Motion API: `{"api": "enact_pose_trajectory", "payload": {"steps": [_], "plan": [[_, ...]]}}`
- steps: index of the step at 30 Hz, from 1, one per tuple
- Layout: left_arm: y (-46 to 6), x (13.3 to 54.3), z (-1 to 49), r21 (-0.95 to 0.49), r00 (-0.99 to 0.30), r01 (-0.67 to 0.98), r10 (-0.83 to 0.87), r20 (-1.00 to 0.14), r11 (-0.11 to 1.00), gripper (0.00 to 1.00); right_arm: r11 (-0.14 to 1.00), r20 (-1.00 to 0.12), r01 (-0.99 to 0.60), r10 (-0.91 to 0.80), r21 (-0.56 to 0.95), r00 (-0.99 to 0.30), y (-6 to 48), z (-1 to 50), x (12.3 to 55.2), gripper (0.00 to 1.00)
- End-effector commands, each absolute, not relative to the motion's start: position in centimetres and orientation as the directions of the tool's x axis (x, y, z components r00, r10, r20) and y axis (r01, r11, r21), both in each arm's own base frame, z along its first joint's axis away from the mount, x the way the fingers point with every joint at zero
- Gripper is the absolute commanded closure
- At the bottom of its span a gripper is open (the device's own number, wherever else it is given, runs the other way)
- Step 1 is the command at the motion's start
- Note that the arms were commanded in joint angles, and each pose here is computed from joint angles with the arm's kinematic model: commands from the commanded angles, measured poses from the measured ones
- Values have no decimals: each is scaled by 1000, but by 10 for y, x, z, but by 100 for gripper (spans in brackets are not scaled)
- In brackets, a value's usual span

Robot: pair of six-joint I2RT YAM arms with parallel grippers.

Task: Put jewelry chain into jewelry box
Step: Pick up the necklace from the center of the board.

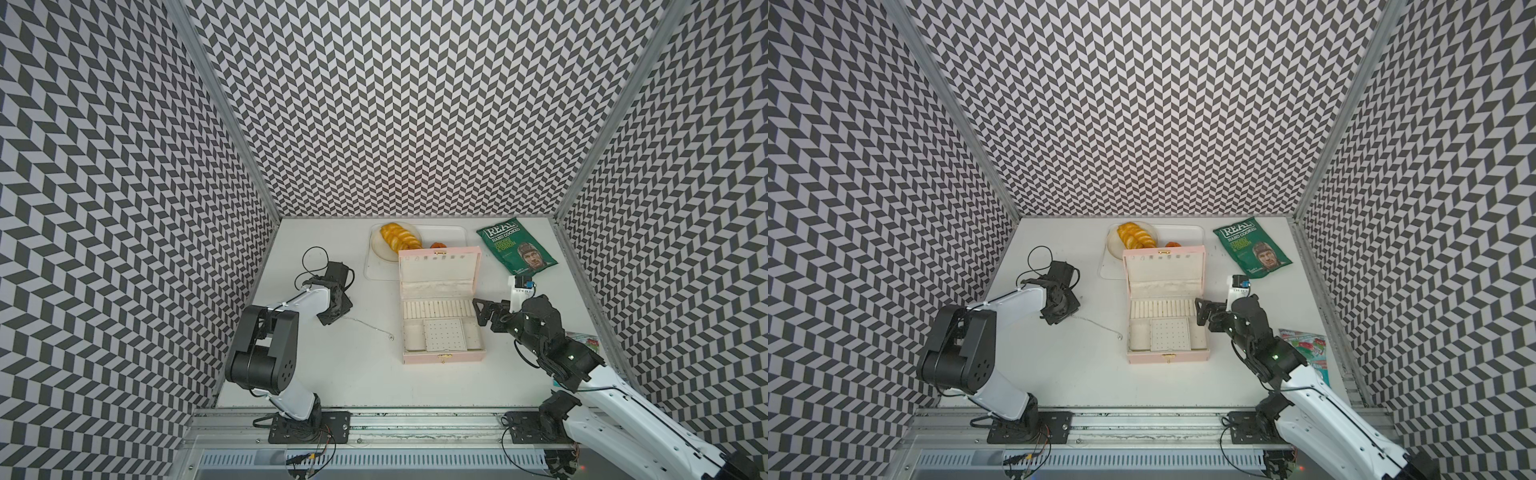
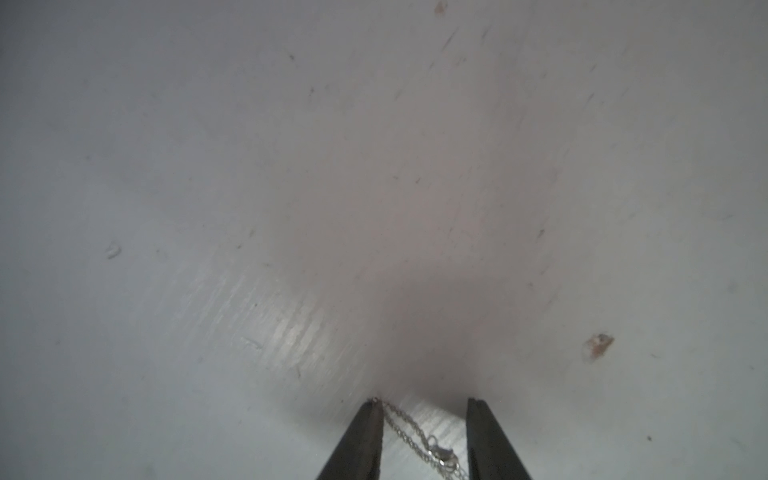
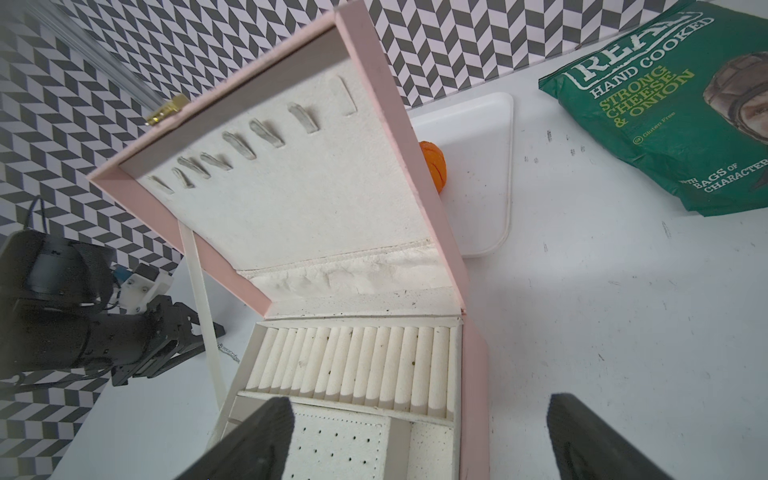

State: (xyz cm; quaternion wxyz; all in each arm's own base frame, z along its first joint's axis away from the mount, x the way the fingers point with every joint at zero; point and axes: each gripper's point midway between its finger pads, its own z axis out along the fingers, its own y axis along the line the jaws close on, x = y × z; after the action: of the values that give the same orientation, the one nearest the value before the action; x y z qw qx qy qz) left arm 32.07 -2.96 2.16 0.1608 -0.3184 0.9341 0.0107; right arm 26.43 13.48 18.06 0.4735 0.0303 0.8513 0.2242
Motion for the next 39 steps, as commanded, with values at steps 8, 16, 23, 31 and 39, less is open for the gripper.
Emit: {"api": "enact_pose_trajectory", "payload": {"steps": [8, 16, 23, 31, 39], "plan": [[-36, 292, -5, 37, -823, -555, -542, -171, 831, 64, 885, -817, -186, 289, 427, -500, 136, 192, 269, 0], [-38, 284, -10, 63, -845, -528, -516, -142, 847, 71, 885, -817, -183, 293, 429, -496, 135, 191, 267, 0], [-33, 266, -6, 78, -849, -523, -509, -141, 849, 86, 885, -817, -179, 297, 430, -494, 134, 192, 267, 0], [-31, 263, 5, 54, -844, -523, -508, -174, 850, 77, 881, -814, -186, 297, 435, -499, 136, 192, 267, 0], [-41, 269, 18, -20, -826, -539, -534, -182, 842, 66, 874, -807, -188, 303, 447, -507, 137, 190, 265, 0]]}}
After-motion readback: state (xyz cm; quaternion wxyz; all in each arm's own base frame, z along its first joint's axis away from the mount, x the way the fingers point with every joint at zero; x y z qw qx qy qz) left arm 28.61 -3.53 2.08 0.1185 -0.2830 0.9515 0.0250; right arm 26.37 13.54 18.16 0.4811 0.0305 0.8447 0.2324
